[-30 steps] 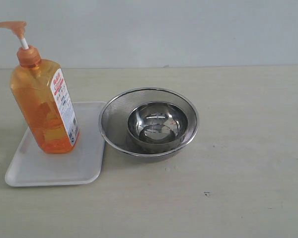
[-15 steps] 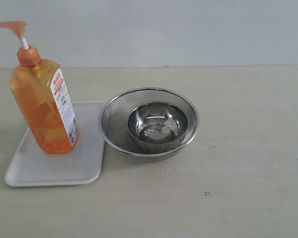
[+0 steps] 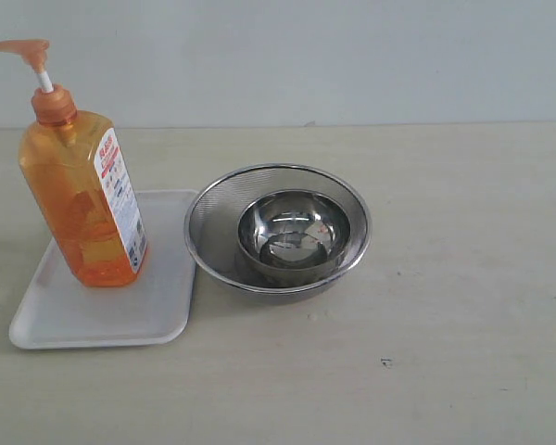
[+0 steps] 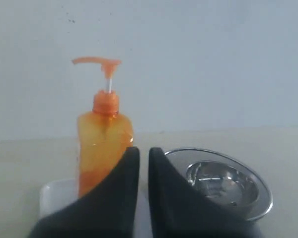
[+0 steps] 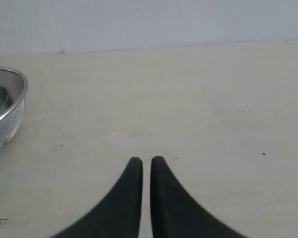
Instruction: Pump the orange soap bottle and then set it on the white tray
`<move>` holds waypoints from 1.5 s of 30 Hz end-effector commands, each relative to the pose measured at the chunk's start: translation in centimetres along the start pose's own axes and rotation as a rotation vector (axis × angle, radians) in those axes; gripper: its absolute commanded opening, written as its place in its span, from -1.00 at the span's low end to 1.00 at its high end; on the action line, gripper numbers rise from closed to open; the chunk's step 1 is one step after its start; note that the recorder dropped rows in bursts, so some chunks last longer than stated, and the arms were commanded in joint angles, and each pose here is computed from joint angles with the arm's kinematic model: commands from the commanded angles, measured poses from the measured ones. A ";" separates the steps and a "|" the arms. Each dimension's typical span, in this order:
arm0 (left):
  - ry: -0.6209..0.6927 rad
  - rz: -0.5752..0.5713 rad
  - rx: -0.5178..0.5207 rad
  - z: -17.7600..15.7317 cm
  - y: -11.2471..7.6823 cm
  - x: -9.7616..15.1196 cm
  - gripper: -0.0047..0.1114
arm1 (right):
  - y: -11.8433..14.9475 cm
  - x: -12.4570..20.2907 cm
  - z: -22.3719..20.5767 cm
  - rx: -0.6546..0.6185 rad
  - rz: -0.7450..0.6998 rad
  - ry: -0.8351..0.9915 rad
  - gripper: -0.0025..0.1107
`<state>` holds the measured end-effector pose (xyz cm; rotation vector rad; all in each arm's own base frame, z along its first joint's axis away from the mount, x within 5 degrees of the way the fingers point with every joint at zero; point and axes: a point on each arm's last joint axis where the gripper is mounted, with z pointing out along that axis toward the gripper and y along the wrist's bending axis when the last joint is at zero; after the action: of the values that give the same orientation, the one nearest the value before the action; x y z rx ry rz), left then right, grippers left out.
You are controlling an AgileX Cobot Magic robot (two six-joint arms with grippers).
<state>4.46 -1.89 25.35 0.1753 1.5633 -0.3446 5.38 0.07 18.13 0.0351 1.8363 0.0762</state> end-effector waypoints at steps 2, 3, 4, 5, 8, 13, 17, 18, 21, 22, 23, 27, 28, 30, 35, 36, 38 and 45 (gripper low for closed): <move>0.037 0.061 -0.052 -0.2 0.3 1.0 -0.81 | 0.0 -0.2 -0.1 0.000 -0.009 -0.018 -0.91; 0.042 0.054 -0.061 -0.2 0.4 1.3 -0.81 | 0.0 -0.2 -0.1 0.000 -0.009 -0.018 -0.91; 0.048 0.047 -0.074 -0.1 0.5 1.6 -0.81 | 0.0 -0.2 -0.1 0.000 -0.009 -0.018 -0.91; 0.053 0.041 -0.088 0.0 0.6 1.9 -0.81 | 0.0 -0.2 -0.1 0.000 -0.005 -0.018 -0.91; 0.046 0.033 -0.128 0.4 1.1 3.3 -0.81 | 0.0 -0.2 -0.1 0.000 -0.005 -0.018 -0.91; -0.032 0.057 -0.166 0.7 1.7 4.4 -0.81 | 0.0 -0.2 -0.1 0.000 -0.005 -0.018 -0.91; 0.058 0.062 -0.150 0.7 1.6 5.2 -0.81 | 0.0 -0.2 -0.1 0.000 -0.005 -0.018 -0.91; 0.106 0.077 -0.144 0.7 1.6 5.7 -0.81 | 0.0 -0.1 -0.1 0.001 -0.005 -0.014 -0.91; 0.225 0.070 -0.163 0.5 1.8 6.7 -0.81 | 0.0 -0.1 -0.1 0.002 -0.005 -0.007 -0.91; 0.234 0.055 -0.180 0.4 1.9 6.8 -0.81 | 0.0 -0.1 -0.1 0.002 -0.005 -0.007 -0.91; 0.236 0.051 -0.203 0.4 2.1 6.8 -0.81 | 0.0 -0.1 -0.1 0.002 -0.005 -0.007 -0.91; 0.241 0.060 -0.208 0.4 2.1 6.9 -0.81 | 0.0 -0.1 -0.1 0.002 -0.005 -0.008 -0.91; 0.241 0.057 -0.208 0.4 2.1 6.9 -0.81 | 0.0 -0.1 -0.1 0.002 -0.005 -0.008 -0.91; 0.240 0.052 -0.207 0.4 2.1 6.9 -0.81 | 0.0 -0.1 -0.1 0.002 -0.005 -0.008 -0.91; 0.236 0.052 -0.206 0.4 2.1 6.8 -0.81 | 0.0 -0.1 -0.1 0.002 -0.005 -0.008 -0.91; 0.236 0.052 -0.206 0.4 2.1 6.8 -0.81 | 0.0 -0.1 -0.1 0.002 -0.005 -0.008 -0.91; 0.236 0.052 -0.206 0.4 2.1 6.8 -0.81 | 0.0 -0.1 -0.1 0.002 -0.005 -0.008 -0.91; 0.236 0.052 -0.206 0.4 2.1 6.8 -0.81 | 0.0 -0.1 -0.1 0.002 -0.005 -0.008 -0.91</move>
<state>5.32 -0.79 18.38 0.1052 1.8177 -0.1281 5.37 0.06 18.09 0.0354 1.8402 0.0757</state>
